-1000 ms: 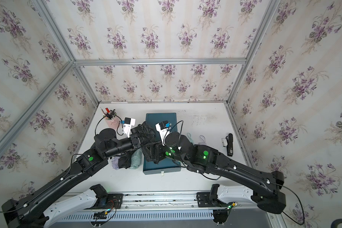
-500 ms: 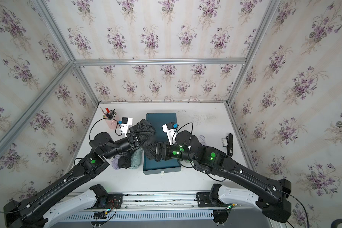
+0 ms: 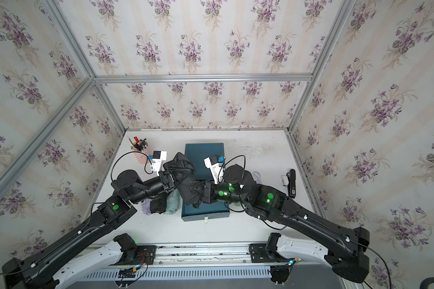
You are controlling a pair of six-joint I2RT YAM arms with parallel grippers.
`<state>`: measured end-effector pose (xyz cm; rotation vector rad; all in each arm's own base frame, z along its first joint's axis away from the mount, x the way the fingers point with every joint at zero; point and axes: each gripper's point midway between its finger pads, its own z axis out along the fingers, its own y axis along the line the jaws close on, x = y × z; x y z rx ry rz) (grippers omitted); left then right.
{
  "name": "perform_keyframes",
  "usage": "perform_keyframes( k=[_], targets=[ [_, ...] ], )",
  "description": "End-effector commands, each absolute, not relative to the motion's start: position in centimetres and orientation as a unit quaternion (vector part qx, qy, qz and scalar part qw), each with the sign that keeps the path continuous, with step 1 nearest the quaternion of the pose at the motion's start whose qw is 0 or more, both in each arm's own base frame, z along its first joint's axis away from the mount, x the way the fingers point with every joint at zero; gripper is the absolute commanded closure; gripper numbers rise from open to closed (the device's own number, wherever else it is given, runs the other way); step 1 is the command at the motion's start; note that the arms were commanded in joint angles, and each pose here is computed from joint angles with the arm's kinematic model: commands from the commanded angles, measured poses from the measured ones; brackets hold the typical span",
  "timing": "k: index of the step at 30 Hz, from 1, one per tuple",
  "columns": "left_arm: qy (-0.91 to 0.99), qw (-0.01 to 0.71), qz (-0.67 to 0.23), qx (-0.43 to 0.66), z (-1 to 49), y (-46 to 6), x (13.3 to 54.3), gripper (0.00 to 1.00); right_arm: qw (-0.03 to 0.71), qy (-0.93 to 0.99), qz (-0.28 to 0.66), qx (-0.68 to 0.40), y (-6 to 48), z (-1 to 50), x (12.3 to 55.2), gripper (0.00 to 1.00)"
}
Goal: Place the umbrella in the drawer by color
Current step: Pick up the umbrella from the center of the board, then place the umbrella in the drawer.
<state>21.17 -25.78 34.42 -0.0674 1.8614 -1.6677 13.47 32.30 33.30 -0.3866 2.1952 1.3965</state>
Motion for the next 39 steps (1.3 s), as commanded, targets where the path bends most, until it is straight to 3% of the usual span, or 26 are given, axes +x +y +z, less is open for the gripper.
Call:
perform_keyframes(
  k=[1, 5, 11, 14, 20, 29, 39],
  targets=[
    [0.723, 0.35, -0.596, -0.012, 34.4, -24.9, 21.3, 0.19, 0.275, 0.798, 0.519, -0.139, 31.9, 34.7, 13.8, 1.0],
    [0.769, 0.383, -0.512, -0.014, 33.6, -22.3, 21.2, 0.02, 0.286, 0.813, 0.489, -0.134, 30.6, 34.6, 14.1, 1.0],
    [0.84, 0.412, -0.352, 0.006, 30.8, -16.9, 19.9, 0.0, 0.273, 0.859, 0.414, -0.129, 27.8, 33.0, 13.9, 1.0],
    [0.872, 0.379, -0.307, 0.032, 28.2, -16.0, 18.8, 0.03, 0.257, 0.882, 0.377, -0.119, 26.0, 31.9, 13.5, 1.0],
    [0.894, 0.297, -0.329, 0.068, 24.6, -18.0, 16.5, 0.08, 0.199, 0.905, 0.356, -0.124, 24.5, 30.5, 11.4, 1.0],
    [0.894, 0.271, -0.342, 0.102, 23.7, -21.0, 16.2, 0.19, 0.158, 0.913, 0.353, -0.131, 24.7, 29.9, 10.0, 1.0],
    [0.909, 0.258, -0.302, 0.127, 22.1, -22.9, 16.5, 0.34, 0.143, 0.931, 0.314, -0.124, 26.5, 27.6, 11.3, 1.0]
  ],
)
